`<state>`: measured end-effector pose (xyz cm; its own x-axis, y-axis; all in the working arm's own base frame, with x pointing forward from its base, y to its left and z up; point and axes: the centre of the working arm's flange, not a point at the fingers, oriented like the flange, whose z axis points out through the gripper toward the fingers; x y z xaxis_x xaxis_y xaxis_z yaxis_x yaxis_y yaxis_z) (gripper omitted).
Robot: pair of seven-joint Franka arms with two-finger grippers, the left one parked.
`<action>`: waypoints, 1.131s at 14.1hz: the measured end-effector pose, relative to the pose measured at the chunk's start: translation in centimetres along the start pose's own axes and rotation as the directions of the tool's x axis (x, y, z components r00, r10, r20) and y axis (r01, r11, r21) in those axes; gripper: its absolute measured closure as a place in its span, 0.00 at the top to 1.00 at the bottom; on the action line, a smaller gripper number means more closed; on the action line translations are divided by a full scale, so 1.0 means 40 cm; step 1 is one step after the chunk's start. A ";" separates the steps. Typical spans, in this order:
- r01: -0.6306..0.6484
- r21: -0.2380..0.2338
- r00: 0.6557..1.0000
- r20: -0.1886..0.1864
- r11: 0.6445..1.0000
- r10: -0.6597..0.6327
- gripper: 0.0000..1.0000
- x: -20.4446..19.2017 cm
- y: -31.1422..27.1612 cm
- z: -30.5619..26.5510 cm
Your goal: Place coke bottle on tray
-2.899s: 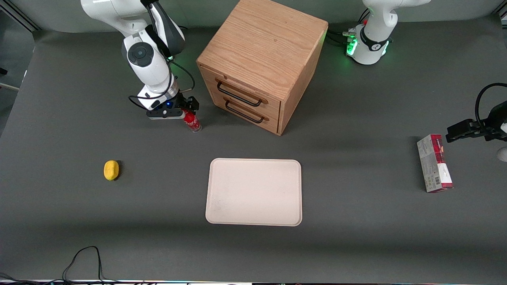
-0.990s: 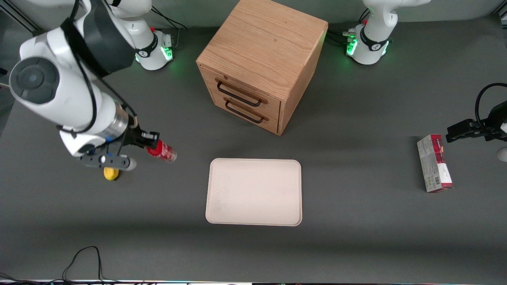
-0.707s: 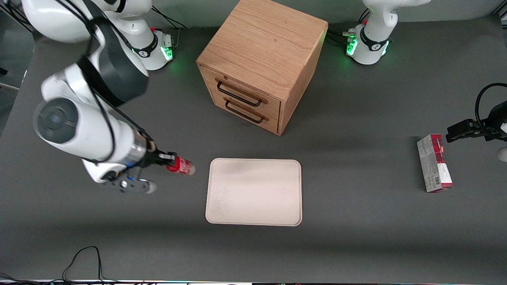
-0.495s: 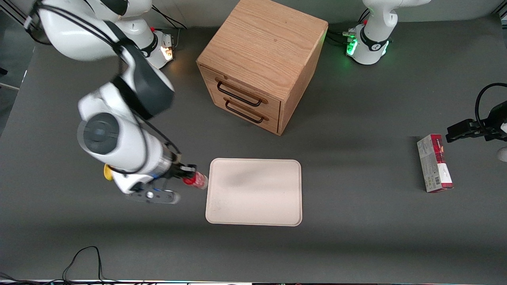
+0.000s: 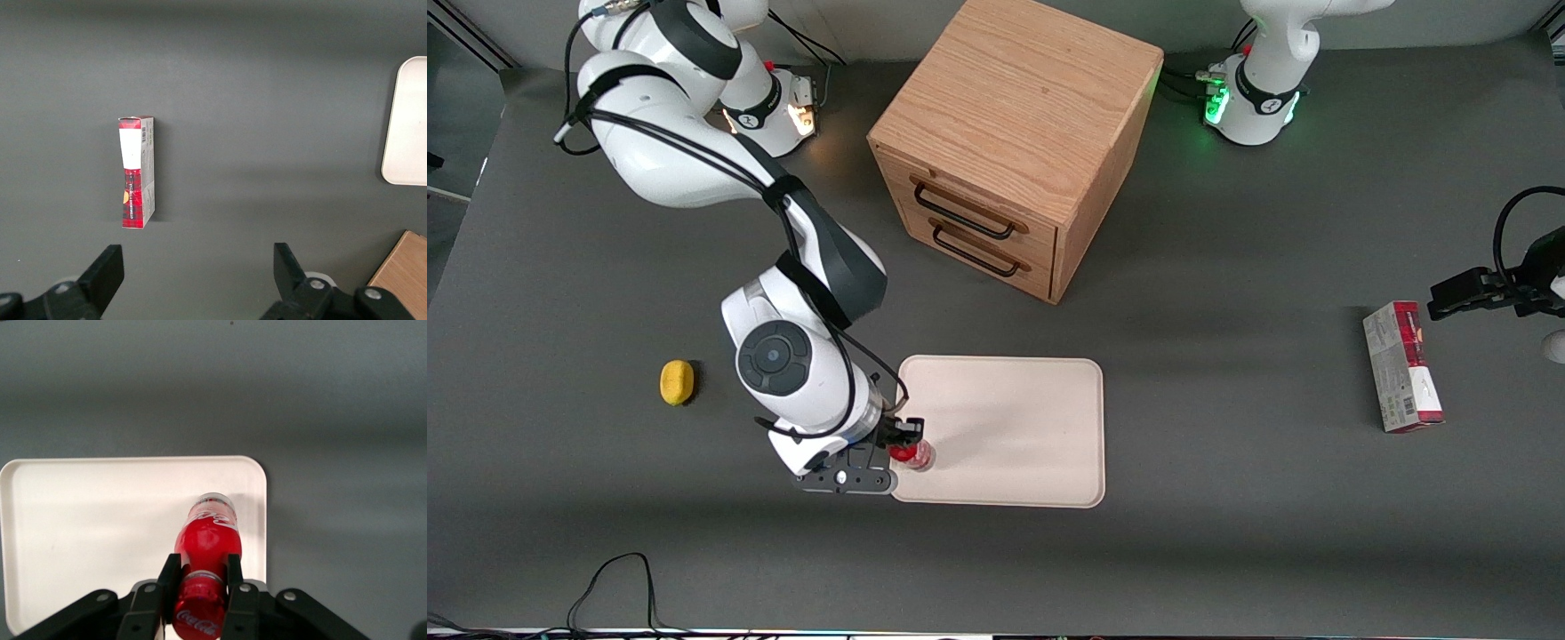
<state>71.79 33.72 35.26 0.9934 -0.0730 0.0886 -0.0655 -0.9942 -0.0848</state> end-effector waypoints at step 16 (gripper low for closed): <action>0.020 -0.078 0.991 -0.132 0.997 -0.031 1.00 0.003 0.025 -0.136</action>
<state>71.31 32.28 40.59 0.9738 -0.0524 0.2214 -0.0524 -0.9986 -0.0055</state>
